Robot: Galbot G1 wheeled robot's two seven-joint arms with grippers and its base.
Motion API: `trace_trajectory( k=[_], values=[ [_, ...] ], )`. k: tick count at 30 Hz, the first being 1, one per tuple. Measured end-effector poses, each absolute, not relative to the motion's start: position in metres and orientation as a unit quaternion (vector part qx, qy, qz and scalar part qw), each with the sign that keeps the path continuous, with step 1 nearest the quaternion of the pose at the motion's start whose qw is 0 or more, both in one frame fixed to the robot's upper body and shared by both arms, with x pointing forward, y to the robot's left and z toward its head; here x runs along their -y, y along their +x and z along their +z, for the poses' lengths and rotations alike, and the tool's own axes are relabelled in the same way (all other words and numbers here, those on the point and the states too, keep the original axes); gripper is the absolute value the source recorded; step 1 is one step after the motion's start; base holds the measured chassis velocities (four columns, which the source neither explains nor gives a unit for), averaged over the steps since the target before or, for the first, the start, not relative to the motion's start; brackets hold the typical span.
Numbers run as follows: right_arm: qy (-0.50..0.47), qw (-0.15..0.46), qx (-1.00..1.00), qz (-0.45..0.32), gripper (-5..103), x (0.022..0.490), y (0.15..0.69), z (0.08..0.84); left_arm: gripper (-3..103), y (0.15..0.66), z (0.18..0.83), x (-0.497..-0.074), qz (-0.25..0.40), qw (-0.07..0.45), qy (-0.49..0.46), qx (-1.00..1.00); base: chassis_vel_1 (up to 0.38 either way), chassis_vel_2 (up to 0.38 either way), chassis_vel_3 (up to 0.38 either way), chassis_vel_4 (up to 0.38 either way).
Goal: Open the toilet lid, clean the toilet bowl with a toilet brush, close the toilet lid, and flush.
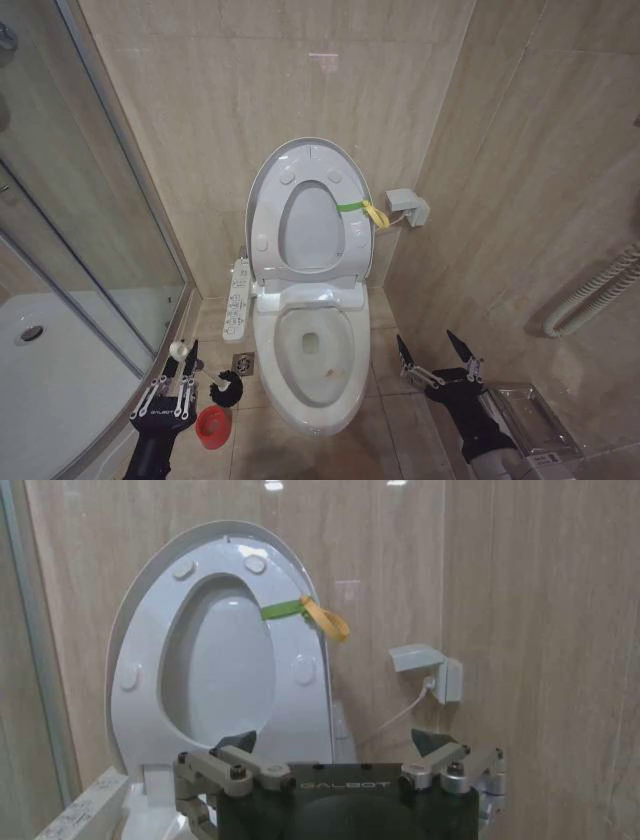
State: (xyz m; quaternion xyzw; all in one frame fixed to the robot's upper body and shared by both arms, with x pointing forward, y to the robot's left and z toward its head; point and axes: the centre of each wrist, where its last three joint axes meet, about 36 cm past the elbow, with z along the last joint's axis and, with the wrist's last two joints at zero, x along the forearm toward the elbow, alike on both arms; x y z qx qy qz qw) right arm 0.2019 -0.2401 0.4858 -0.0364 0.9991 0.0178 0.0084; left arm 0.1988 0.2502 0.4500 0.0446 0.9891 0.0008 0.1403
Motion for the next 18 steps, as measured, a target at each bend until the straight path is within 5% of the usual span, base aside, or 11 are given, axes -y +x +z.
trace_trajectory(
  k=[18],
  values=[
    [-0.036,0.008,-0.999,0.018,100,0.24,0.202,0.486,22,0.263,0.464,-0.286,-0.005,0.148,0.119,-0.982,0.0,0.0,0.0,0.0]
  ],
)
